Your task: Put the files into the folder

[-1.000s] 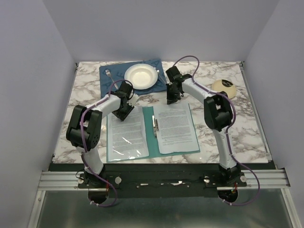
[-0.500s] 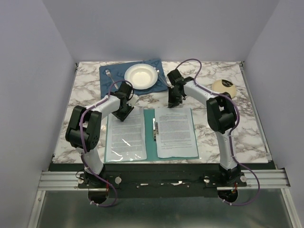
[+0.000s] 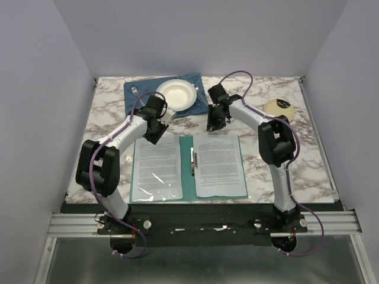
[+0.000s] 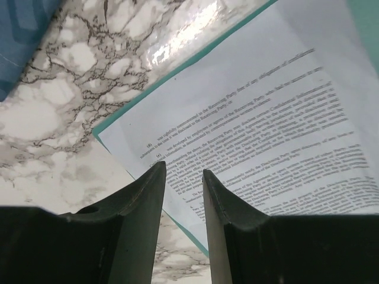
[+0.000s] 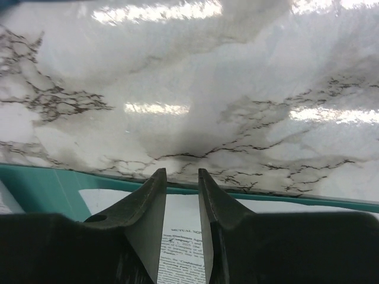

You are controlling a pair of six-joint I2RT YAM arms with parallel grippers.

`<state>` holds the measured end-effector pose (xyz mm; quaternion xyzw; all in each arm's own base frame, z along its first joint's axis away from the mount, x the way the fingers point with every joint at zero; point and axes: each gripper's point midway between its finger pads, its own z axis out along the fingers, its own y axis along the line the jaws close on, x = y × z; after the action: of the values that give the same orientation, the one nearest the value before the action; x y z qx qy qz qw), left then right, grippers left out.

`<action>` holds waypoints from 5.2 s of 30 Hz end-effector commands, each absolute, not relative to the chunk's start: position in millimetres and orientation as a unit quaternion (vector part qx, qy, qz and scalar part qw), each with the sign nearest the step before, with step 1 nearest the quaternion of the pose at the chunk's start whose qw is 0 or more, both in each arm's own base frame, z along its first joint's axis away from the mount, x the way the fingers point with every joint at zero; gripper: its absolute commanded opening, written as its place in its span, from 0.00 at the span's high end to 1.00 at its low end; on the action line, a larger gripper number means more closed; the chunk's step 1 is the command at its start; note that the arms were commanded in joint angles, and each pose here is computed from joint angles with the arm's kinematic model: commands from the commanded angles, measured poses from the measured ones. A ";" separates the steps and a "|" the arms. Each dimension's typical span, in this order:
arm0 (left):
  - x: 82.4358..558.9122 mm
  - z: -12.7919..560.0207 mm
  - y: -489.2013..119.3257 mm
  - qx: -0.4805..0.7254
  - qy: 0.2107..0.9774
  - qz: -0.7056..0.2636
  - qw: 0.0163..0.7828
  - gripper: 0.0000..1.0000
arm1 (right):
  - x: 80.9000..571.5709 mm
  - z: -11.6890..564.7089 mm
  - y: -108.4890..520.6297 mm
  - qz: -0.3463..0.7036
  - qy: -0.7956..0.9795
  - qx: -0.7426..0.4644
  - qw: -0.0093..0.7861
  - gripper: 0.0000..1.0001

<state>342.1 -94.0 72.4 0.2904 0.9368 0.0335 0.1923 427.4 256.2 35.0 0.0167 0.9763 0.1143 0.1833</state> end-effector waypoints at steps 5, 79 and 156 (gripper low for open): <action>325.8 67.2 -149.2 0.339 0.924 0.002 0.178 0.56 | 438.8 48.7 290.2 0.192 0.961 0.032 0.195 0.64; 290.4 15.0 -140.5 0.340 0.934 0.014 0.113 0.59 | 330.4 117.5 329.3 0.558 0.784 -0.084 0.258 0.38; 303.8 22.7 -126.8 0.308 0.945 -0.024 0.108 0.58 | 305.1 69.5 374.2 0.560 0.802 -0.122 0.167 0.45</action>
<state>300.7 -137.4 20.3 0.3062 0.9448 -0.0488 0.1060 311.9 368.3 56.4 -0.1065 0.8186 0.5392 0.1668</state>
